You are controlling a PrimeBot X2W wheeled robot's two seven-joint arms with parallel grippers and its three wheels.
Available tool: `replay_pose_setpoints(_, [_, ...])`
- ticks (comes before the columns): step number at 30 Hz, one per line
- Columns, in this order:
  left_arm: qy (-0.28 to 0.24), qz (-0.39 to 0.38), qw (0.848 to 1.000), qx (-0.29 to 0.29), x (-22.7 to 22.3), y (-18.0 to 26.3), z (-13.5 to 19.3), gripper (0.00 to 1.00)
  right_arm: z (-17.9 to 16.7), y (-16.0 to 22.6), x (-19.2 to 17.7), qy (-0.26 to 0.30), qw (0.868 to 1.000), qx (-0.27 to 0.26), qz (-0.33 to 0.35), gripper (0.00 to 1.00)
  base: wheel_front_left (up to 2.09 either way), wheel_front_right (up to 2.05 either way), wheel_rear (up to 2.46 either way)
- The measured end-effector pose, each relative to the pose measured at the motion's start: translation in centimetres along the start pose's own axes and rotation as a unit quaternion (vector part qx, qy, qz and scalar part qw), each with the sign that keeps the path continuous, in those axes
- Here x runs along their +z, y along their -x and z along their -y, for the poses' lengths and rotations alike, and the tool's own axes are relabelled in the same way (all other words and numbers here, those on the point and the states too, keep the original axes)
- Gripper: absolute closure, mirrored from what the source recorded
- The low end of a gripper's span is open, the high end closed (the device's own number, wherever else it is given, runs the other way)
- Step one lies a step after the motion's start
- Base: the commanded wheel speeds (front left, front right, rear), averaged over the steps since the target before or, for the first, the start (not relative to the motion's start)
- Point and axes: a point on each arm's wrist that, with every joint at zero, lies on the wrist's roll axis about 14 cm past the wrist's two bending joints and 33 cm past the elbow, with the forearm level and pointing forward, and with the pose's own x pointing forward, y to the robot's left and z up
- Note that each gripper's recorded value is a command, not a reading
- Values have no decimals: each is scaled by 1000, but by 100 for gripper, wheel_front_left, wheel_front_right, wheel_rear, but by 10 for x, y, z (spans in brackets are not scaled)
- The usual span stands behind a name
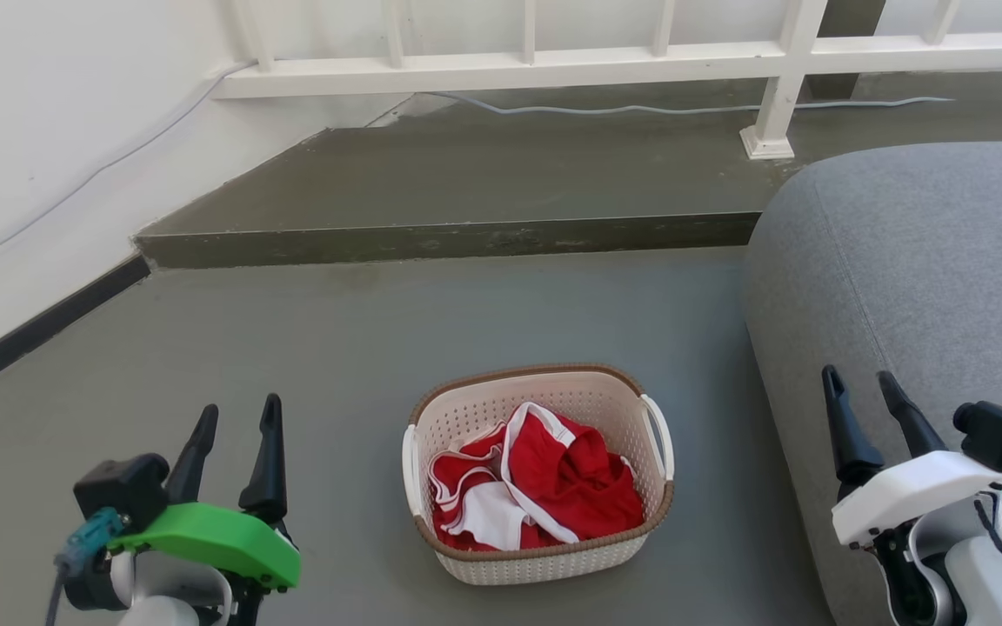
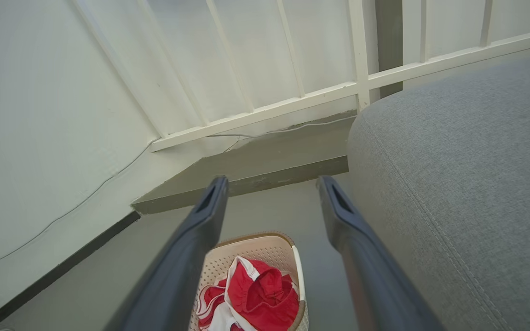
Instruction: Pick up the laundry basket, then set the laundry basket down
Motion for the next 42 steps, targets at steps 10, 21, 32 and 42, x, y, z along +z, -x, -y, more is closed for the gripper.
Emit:
replay_pose_setpoints(10, [-61, -5, 998, -2, -11, 7, 2, 0, -5, 2, -4, 67, 998, 8, 6, 0, 0, 0, 0])
replay_pose_setpoints(21, [-124, -4, 992, -13, -19, 11, 8, 0, -10, 4, -4, 131, 991, 16, 19, 0, 0, 0, 0])
replay_pose_setpoints(32, [-142, -18, 990, -9, -29, 14, 6, 0, -8, 10, -12, 156, 987, 16, 15, 0, 0, 0, 0])
replay_pose_setpoints(42, [-144, -27, 989, -4, -34, 14, 2, 0, -6, 11, -13, 156, 988, 13, 13, 0, 0, 0, 0])
